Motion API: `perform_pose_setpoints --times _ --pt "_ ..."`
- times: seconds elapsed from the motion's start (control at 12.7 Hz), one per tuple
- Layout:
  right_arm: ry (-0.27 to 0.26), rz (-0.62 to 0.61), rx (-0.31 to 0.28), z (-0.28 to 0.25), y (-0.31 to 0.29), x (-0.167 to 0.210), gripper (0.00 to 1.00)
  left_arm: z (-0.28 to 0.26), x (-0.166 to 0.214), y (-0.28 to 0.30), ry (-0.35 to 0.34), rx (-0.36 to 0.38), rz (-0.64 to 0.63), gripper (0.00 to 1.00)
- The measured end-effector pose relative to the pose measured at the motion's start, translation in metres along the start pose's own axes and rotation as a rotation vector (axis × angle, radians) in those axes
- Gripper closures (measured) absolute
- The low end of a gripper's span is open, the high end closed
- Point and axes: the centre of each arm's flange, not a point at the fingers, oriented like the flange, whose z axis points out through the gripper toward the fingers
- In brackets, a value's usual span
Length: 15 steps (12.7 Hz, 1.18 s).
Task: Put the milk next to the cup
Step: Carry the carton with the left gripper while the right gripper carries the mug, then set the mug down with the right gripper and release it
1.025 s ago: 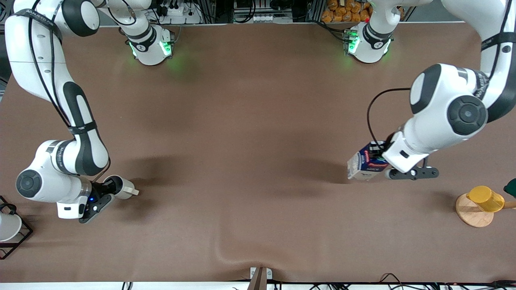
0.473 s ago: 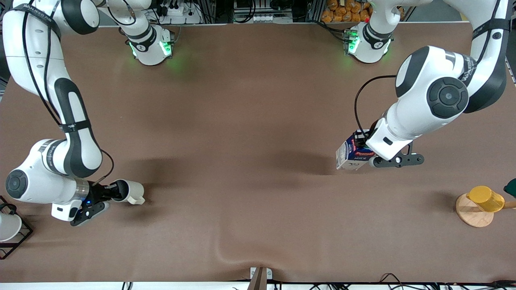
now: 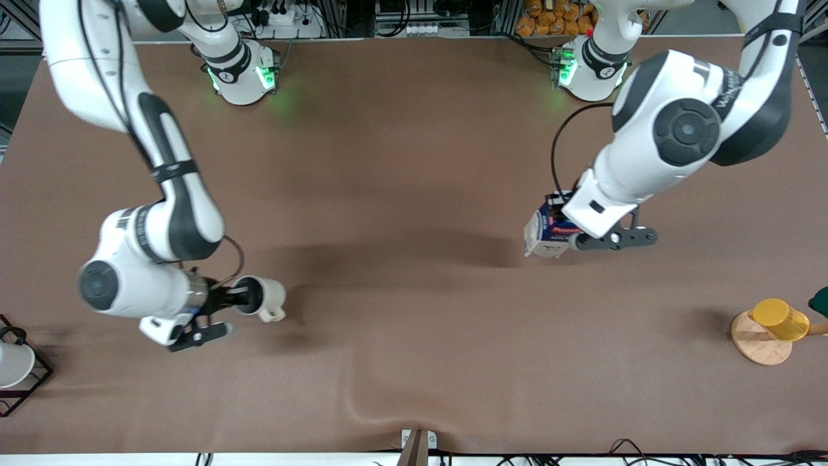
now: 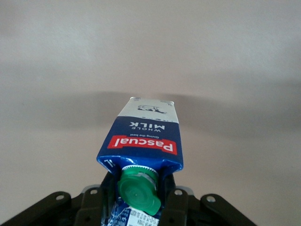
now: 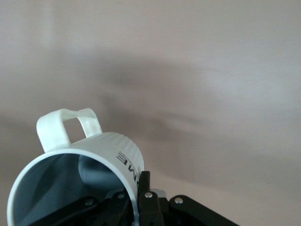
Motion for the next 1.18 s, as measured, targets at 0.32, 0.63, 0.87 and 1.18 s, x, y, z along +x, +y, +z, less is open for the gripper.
perform_pose_setpoints --times 0.32,0.63,0.87,1.18 --pt "-0.019 0.215 -0.026 0.018 -0.152 -0.016 0.96 0.002 -0.023 0.028 -0.037 0.015 0.013 0.57" --pt "0.035 0.398 -0.07 0.042 -0.261 -0.043 0.96 0.005 -0.03 0.032 -0.064 0.032 0.024 0.57" --pt "0.093 0.452 -0.052 0.073 -0.299 -0.049 0.96 0.007 -0.035 0.036 -0.079 0.041 0.036 0.57" --pt "0.163 0.445 0.002 0.125 -0.317 -0.044 0.96 0.012 -0.038 0.038 -0.094 0.05 0.04 0.57"
